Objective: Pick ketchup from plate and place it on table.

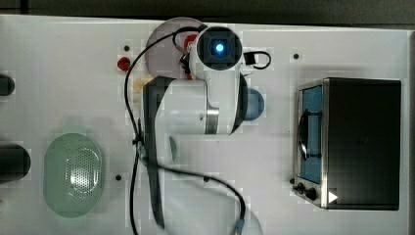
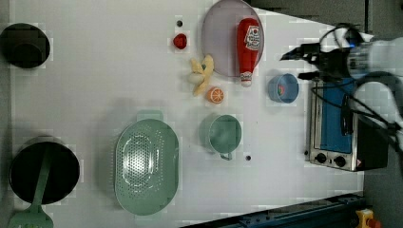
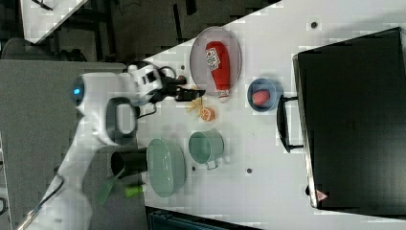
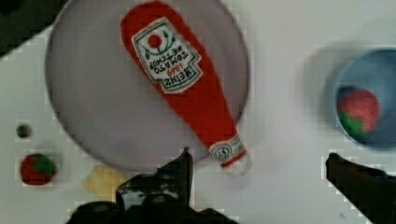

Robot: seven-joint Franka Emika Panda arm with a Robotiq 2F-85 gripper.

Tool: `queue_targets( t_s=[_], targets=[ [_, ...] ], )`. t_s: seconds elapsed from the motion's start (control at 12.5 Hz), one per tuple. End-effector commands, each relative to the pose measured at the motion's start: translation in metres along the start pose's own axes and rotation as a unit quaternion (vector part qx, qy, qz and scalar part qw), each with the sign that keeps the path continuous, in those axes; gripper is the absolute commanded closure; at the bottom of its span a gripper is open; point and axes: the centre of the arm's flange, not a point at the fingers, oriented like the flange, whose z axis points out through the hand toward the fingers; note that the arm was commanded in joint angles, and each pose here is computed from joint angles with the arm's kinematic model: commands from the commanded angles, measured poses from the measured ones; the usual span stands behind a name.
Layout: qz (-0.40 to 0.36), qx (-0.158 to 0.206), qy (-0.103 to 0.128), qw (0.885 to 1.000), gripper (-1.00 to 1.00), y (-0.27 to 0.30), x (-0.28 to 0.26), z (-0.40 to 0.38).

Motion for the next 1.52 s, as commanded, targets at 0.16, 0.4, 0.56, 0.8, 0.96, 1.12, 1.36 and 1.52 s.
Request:
queue_targets(
  t_s=[0.16, 0.4, 0.56, 0.8, 0.96, 1.12, 1.36, 1.52],
  targets=[
    [-0.18, 0.02, 0.042, 0.983, -1.0, -0.033, 0.009, 0.026],
    [-0.197, 0.019, 0.032, 0.98, -1.0, -0.042, 0.024, 0.067],
    [-0.198, 0.018, 0.024, 0.98, -1.0, -0.046, 0.03, 0.09],
    [-0.224, -0.009, 0.018, 0.974, -1.0, -0.043, 0.032, 0.121],
    [-0.233, -0.013, 0.025, 0.972, -1.0, -0.043, 0.032, 0.132],
    [-0.234, -0.006, 0.038, 0.971, -1.0, -0.045, 0.032, 0.14],
    [-0.233, -0.001, 0.046, 0.971, -1.0, -0.043, 0.032, 0.158],
    [-0.233, 0.009, 0.065, 0.97, -1.0, -0.044, 0.033, 0.169]
  ],
)
